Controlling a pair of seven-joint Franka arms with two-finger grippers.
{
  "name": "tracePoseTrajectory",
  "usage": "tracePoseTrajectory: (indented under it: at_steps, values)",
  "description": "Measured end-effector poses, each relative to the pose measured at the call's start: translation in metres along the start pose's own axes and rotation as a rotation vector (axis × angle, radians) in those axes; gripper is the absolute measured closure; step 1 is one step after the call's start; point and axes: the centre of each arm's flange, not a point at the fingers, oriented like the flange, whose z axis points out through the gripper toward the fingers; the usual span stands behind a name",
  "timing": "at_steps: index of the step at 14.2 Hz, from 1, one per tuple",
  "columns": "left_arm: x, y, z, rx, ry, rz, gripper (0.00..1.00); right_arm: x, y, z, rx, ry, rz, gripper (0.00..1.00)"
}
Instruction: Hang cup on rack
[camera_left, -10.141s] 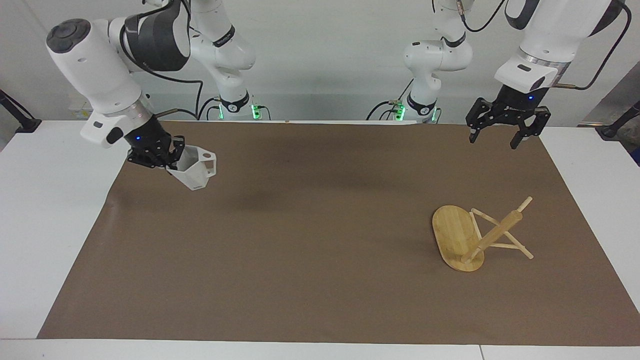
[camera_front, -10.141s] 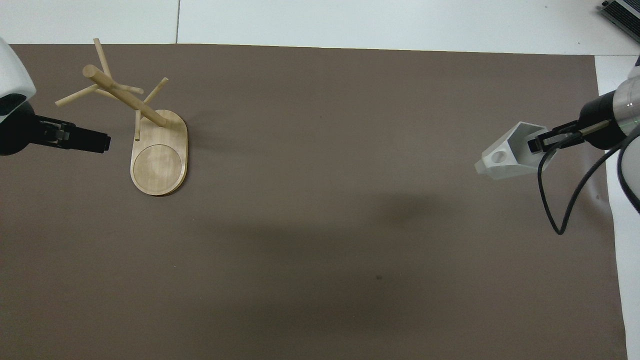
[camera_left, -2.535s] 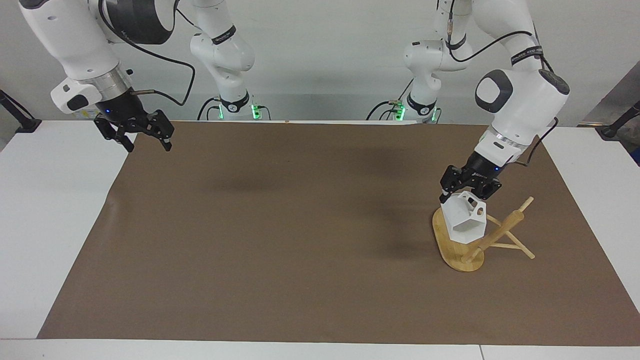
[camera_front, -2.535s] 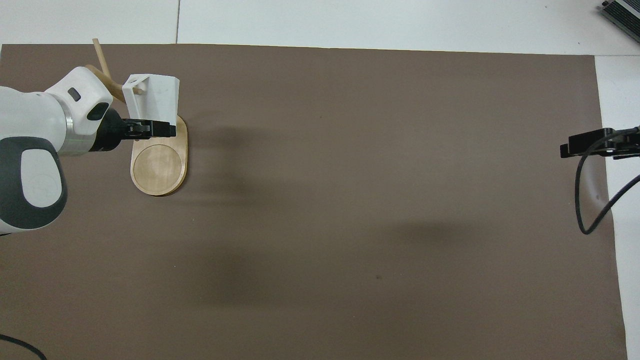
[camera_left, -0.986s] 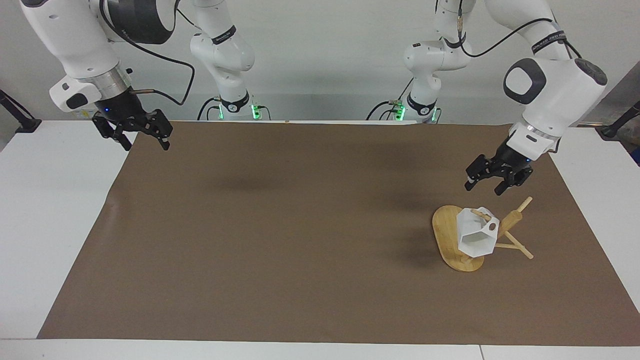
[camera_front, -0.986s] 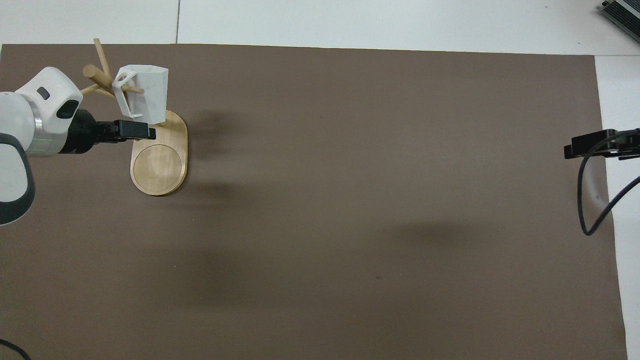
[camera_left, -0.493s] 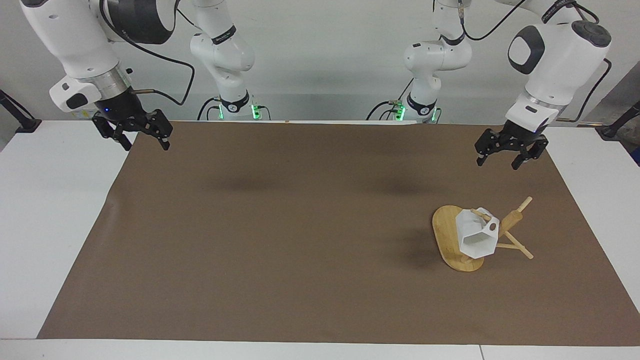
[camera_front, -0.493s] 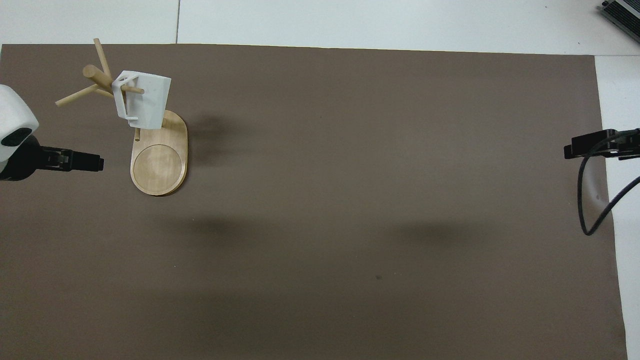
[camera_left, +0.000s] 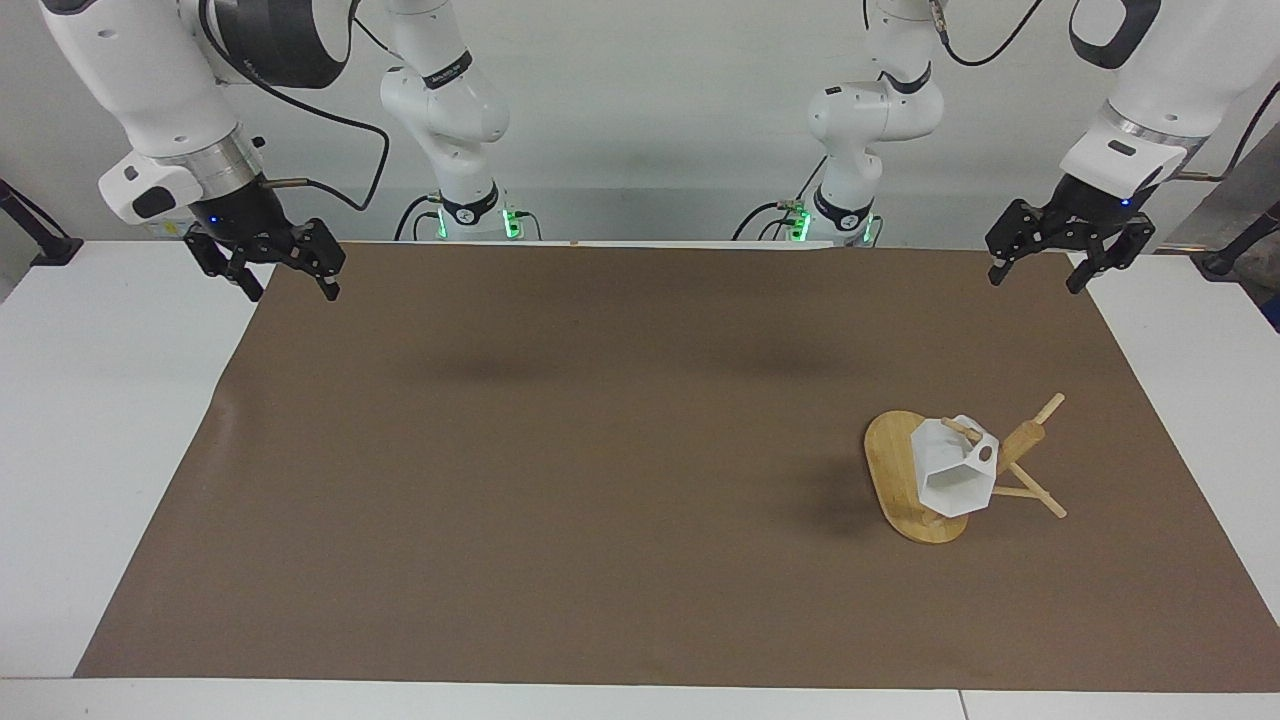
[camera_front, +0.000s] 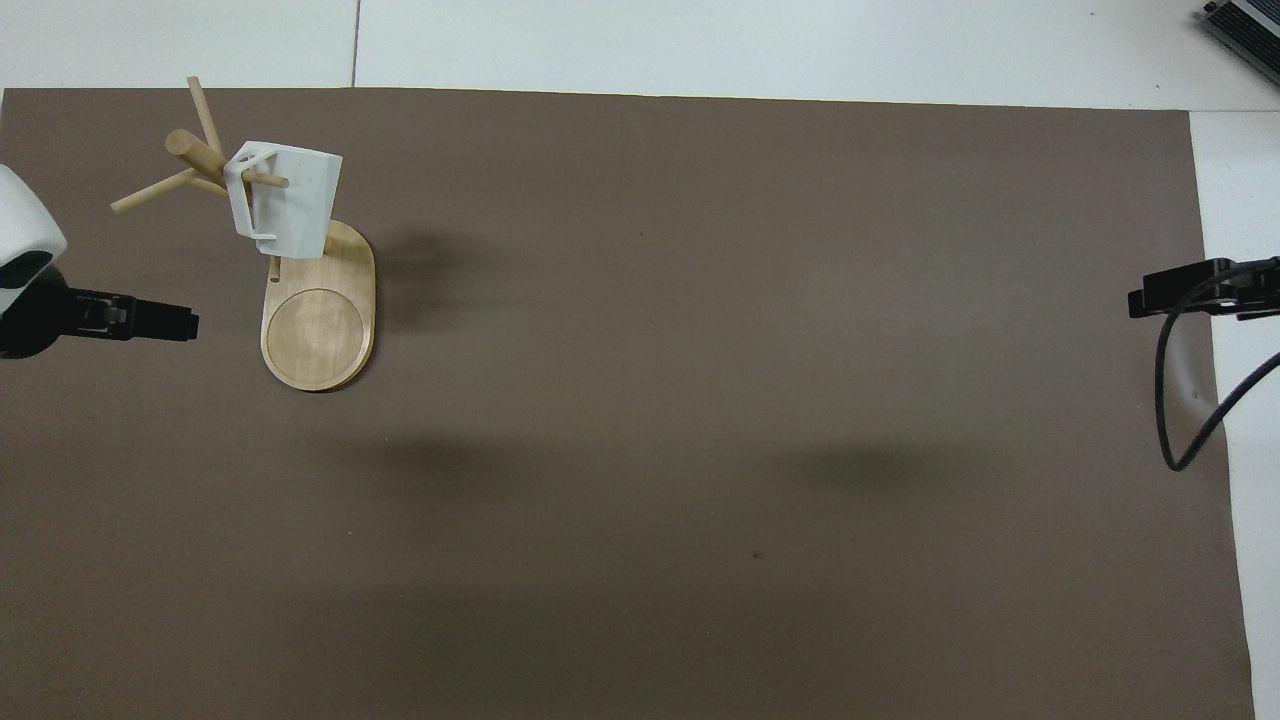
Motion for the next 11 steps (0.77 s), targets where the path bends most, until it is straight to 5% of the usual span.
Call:
tracePoseTrajectory:
  at_steps: [11]
  values:
    - [-0.0088, 0.0053, 0.0017, -0.011, -0.098, 0.009, 0.0, 0.0, 0.0, 0.0, 0.0, 0.0, 0.0, 0.0]
